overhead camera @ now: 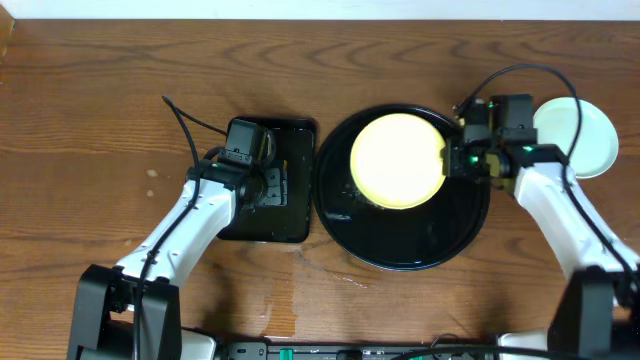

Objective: Clean dirty plates on tray and stack at the side
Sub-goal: 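Carry the yellow plate right and set it on the green plates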

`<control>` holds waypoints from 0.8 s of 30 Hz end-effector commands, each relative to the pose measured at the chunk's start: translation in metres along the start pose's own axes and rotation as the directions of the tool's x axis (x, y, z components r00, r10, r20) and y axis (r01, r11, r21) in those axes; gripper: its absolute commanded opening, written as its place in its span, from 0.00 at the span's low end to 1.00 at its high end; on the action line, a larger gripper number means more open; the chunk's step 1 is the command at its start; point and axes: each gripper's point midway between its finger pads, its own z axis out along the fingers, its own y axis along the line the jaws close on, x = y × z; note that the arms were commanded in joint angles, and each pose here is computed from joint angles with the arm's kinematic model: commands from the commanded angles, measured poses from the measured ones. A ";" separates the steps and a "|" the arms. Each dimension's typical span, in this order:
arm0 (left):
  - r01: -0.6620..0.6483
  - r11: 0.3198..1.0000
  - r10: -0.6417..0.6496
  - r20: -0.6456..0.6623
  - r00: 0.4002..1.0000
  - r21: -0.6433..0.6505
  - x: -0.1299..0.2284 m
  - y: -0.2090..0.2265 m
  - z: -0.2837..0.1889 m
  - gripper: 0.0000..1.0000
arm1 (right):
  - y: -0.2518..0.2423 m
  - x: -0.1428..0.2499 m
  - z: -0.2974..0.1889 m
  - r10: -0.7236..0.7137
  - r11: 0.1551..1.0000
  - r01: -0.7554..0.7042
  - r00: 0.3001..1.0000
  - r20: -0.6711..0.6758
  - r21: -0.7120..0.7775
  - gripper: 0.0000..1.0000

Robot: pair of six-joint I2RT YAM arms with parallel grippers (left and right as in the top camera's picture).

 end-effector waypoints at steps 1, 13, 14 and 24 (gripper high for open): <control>0.001 1.000 -0.001 -0.001 1.000 0.001 0.000 0.001 0.000 0.71 | -0.005 -0.015 -0.020 -0.125 0.989 0.119 0.990 0.062 0.086 0.01; 0.001 1.000 -0.001 0.000 1.000 0.001 0.000 0.001 0.000 0.71 | -0.011 -0.033 -0.055 -0.488 0.798 0.447 0.873 -0.001 0.404 0.01; 0.001 1.000 -0.001 0.000 1.000 0.001 0.000 0.001 0.000 0.71 | -0.009 -0.033 -0.055 -0.517 0.769 0.476 0.856 -0.023 0.427 0.01; 0.001 1.000 -0.001 -0.001 1.000 0.001 0.000 0.001 0.000 0.72 | 0.039 -0.049 -0.070 -0.684 0.517 0.573 0.723 -0.096 0.636 0.01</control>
